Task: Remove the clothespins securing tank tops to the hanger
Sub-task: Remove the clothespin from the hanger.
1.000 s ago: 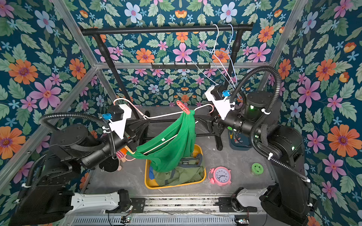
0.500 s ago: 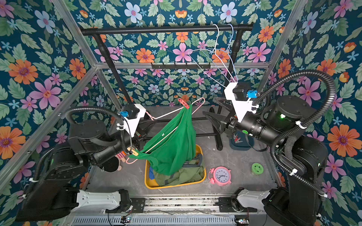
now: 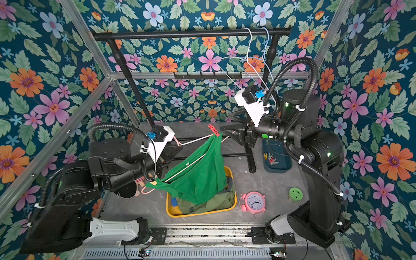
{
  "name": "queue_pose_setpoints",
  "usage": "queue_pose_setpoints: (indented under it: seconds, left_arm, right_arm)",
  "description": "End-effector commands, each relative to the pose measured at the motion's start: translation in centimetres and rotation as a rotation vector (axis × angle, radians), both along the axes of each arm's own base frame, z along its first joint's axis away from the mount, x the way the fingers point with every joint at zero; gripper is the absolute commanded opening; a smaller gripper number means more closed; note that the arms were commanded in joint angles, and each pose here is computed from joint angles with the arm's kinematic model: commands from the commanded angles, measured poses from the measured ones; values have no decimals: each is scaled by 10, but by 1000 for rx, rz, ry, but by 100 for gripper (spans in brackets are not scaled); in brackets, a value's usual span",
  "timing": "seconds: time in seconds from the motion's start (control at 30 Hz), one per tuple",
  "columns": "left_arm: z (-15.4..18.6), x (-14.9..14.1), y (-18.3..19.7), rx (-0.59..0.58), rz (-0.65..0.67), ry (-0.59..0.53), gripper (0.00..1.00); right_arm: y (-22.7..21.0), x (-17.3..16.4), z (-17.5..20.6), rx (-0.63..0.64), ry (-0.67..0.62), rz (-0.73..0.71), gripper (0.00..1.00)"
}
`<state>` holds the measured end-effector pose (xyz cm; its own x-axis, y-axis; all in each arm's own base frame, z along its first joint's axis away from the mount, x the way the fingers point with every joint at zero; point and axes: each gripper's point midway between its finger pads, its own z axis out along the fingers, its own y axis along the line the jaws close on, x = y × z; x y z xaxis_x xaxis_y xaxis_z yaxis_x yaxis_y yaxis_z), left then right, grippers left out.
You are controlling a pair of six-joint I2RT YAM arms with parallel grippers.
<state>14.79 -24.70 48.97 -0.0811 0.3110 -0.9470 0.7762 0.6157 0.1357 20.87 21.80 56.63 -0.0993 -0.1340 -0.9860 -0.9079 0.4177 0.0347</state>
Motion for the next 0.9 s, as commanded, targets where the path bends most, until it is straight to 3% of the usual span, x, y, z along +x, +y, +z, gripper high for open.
queue_pose_setpoints:
  seconds: [0.0,0.33,0.67,0.87]
  left_arm:
    - [-5,-6,-3,9,-32,32,0]
    - [4,-18,-7,-35,-102,49,0]
    - [-2,-21,-16,-9,-134,73,0]
    - [-3,-25,-20,-11,-157,93,0]
  right_arm:
    - [6,-20,11,96,67,205,59]
    - [13,-14,-15,84,154,260,58]
    - [18,-24,-24,102,195,358,58]
    - [18,-18,-37,81,201,339,57]
